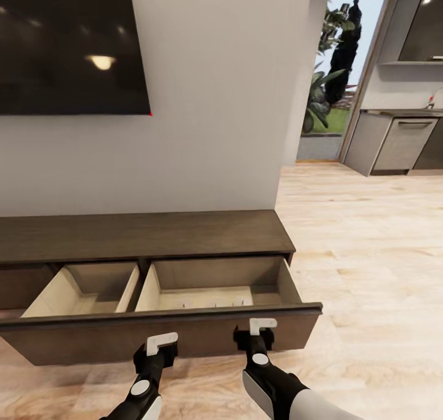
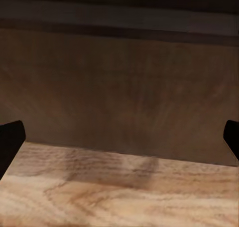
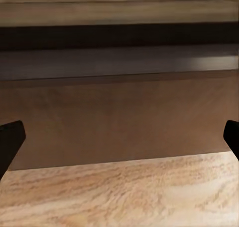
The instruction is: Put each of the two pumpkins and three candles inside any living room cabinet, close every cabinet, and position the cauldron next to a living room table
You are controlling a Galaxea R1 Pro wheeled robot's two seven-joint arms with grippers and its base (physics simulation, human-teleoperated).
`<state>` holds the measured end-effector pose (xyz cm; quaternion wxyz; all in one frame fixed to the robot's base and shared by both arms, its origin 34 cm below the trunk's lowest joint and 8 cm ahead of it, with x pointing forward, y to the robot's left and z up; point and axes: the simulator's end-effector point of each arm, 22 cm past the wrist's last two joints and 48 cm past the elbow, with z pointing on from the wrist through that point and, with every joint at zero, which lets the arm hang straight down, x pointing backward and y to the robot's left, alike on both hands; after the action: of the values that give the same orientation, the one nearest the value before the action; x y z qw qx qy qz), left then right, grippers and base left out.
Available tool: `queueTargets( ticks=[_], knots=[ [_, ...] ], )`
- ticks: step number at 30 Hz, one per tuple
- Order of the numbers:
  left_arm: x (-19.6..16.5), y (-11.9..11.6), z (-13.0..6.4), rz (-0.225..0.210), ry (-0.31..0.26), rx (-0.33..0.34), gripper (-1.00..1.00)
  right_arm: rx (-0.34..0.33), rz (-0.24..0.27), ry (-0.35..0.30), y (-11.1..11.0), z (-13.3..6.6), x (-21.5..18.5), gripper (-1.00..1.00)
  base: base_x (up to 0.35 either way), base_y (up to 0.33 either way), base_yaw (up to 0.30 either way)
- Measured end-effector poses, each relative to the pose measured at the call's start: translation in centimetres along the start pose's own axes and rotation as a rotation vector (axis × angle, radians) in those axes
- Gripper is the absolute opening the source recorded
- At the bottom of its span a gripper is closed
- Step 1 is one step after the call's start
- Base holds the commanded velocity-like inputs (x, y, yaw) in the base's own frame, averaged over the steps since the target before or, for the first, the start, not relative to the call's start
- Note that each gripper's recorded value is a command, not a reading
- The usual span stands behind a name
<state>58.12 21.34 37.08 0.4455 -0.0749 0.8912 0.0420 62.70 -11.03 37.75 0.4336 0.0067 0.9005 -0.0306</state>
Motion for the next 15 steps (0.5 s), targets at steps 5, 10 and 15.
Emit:
queueTargets(
  ticks=[5,10,15],
  knots=[
    [-0.01,0.01,0.0,0.0,0.0,0.0,1.0,0.0,0.0,0.0,0.0,0.0,0.0,1.0,0.052,0.0,0.0],
    [-0.03,-0.05,-0.01,0.001,-0.002,0.001,1.0,0.0,0.0,0.0,0.0,0.0,0.01,1.0,0.029,0.0,0.0],
    [-0.02,-0.05,-0.01,0.001,-0.002,0.001,1.0,0.0,0.0,0.0,0.0,0.01,0.01,1.0,0.003,0.0,0.0]
  ],
)
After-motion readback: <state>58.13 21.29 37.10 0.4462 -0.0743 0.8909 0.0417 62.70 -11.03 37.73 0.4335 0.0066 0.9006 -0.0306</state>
